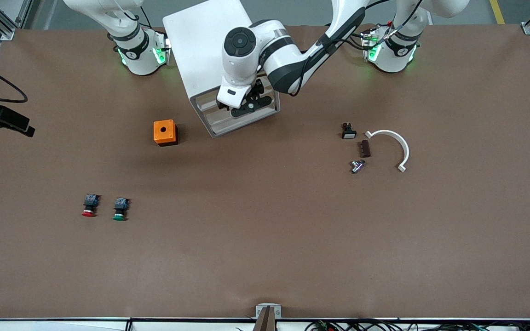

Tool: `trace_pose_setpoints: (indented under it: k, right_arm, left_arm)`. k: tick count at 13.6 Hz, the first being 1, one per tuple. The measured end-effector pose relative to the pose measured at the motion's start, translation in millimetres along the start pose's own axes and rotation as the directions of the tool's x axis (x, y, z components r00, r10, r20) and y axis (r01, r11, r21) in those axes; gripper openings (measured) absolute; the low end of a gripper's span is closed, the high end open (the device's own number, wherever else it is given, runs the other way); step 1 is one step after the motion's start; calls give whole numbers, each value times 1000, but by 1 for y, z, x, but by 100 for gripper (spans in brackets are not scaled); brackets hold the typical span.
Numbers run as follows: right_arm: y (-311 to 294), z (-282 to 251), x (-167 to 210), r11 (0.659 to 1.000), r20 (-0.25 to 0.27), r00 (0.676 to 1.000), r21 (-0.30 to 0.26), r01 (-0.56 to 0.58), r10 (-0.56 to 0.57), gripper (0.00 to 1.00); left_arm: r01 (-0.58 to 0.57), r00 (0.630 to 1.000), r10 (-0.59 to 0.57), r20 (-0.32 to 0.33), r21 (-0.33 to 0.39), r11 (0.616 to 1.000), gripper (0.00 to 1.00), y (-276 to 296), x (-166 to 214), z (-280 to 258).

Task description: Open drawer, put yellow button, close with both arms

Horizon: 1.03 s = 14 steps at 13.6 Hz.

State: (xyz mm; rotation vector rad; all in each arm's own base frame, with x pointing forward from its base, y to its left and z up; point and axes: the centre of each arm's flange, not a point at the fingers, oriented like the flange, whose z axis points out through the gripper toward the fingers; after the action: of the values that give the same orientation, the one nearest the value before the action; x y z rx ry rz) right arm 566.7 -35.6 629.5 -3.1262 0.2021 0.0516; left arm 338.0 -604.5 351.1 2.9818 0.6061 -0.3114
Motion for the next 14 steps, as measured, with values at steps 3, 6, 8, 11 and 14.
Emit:
trace_pose_setpoints:
  k: [3, 6, 8, 11, 14]
  right_arm:
    - [3, -2, -1, 1000, -5, 1000, 1, -5, 5, 100]
    - [3, -2, -1, 1000, -6, 1000, 1, -6, 6, 100]
    - [3, -2, -1, 1000, -7, 1000, 1, -5, 5, 100]
    - [2, -3, -1, 1000, -8, 1000, 1, -3, 3, 100]
    - [2, -3, 0, 1000, -10, 1000, 1, -4, 4, 100]
  left_arm:
    - [-2, 1000, 2, 5, -8, 1000, 100, 2, -5, 1]
    - [1, 1000, 0, 5, -21, 1000, 100, 3, -1, 1]
    - [-7, 1000, 7, -5, -45, 999, 100, 2, 25, -8]
    - [-14, 1000, 11, -28, -89, 996, 100, -17, 124, -39]
    - [-55, 997, 48, -56, -118, 991, 100, -49, 208, -65]
